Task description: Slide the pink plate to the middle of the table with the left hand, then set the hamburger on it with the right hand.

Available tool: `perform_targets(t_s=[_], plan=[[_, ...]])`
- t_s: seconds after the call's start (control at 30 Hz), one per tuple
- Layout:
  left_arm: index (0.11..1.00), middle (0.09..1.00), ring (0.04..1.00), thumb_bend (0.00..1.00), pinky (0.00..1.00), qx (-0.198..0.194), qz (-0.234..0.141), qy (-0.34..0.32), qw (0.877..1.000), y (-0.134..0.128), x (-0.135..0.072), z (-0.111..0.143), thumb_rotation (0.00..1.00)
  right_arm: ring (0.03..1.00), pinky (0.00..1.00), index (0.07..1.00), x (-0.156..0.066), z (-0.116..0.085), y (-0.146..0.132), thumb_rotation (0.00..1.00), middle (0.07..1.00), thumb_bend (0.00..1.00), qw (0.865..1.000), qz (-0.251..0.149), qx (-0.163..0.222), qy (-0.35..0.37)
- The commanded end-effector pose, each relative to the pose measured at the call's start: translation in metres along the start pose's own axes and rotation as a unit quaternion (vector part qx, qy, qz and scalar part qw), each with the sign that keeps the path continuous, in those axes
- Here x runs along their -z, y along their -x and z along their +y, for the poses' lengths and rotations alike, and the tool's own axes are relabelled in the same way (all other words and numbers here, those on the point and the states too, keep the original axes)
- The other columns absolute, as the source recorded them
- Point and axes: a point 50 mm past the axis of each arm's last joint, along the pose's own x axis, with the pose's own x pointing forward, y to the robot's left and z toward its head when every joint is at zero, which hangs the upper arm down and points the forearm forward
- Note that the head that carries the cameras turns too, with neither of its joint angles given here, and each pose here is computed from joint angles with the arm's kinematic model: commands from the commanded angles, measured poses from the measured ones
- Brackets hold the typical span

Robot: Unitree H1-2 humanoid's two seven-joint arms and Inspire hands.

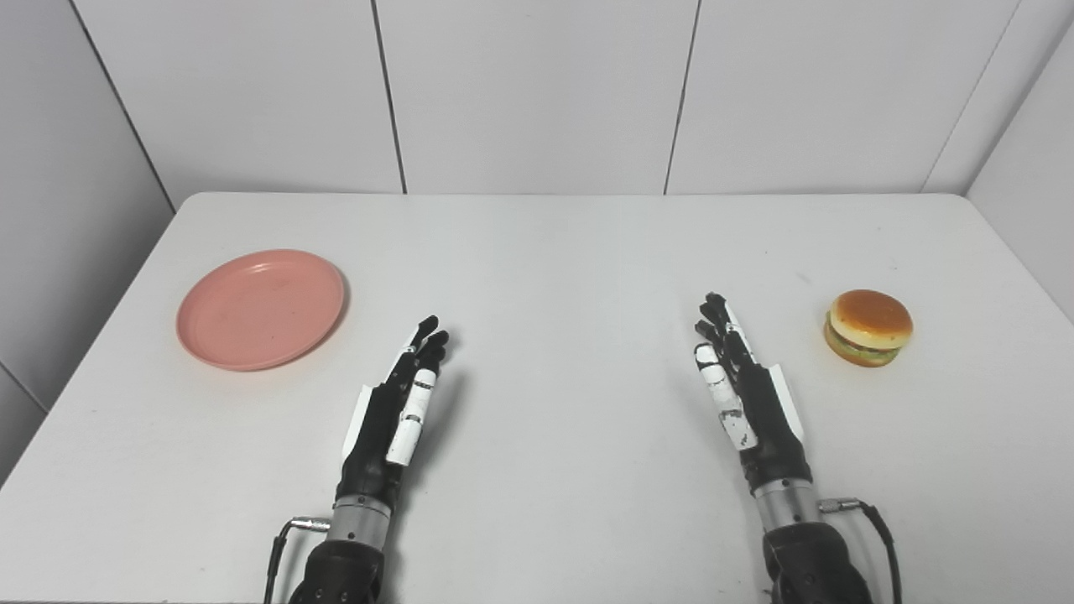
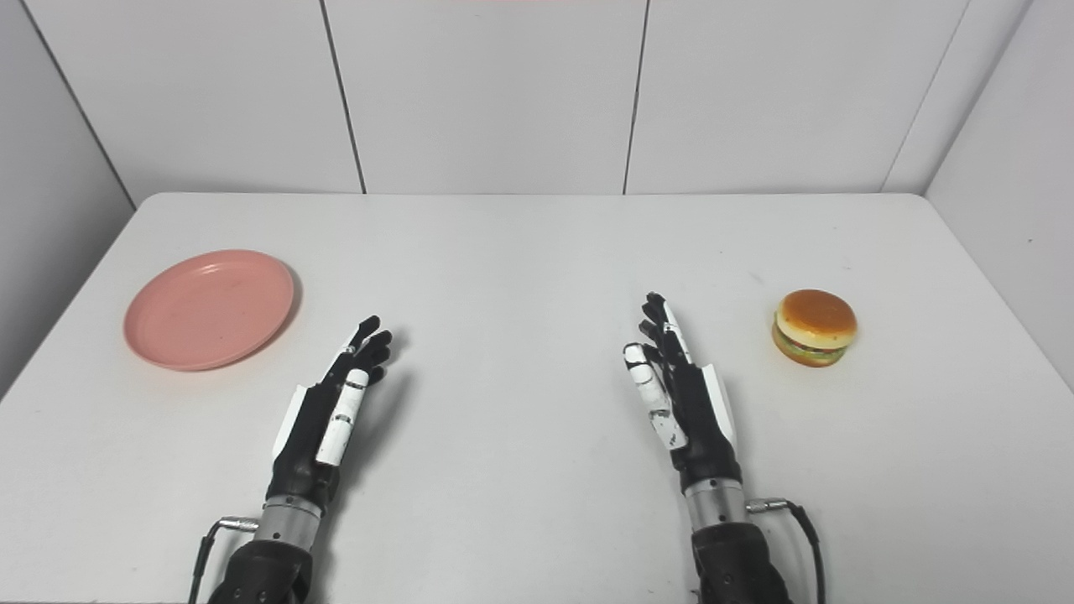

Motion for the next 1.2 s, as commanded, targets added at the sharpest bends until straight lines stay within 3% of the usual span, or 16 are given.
perform_targets(t_s=[0.0, 0.83, 1.17], plan=[[0.902, 0.91, 0.911, 0.37, 0.91, -0.002, -0.008, 0.002, 1.0, -0.003, -0.002, -0.002, 1.0, 0.919, 0.88, 0.959, 0.007, 0.002, 0.001, 1.0, 0.95, 0.39, 1.0, -0.002, 0.0, -0.001], [0.902, 0.906, 0.909, 0.36, 0.91, -0.002, -0.009, 0.001, 1.0, -0.003, 0.0, -0.004, 1.0, 0.914, 0.88, 0.958, 0.008, 0.001, 0.001, 1.0, 0.948, 0.39, 1.0, -0.003, 0.001, 0.0], [0.897, 0.908, 0.906, 0.4, 0.89, 0.0, -0.001, -0.003, 1.0, -0.003, 0.009, -0.032, 1.0, 0.941, 0.92, 0.958, 0.026, -0.019, 0.006, 1.0, 0.953, 0.34, 1.0, 0.005, 0.001, -0.008]])
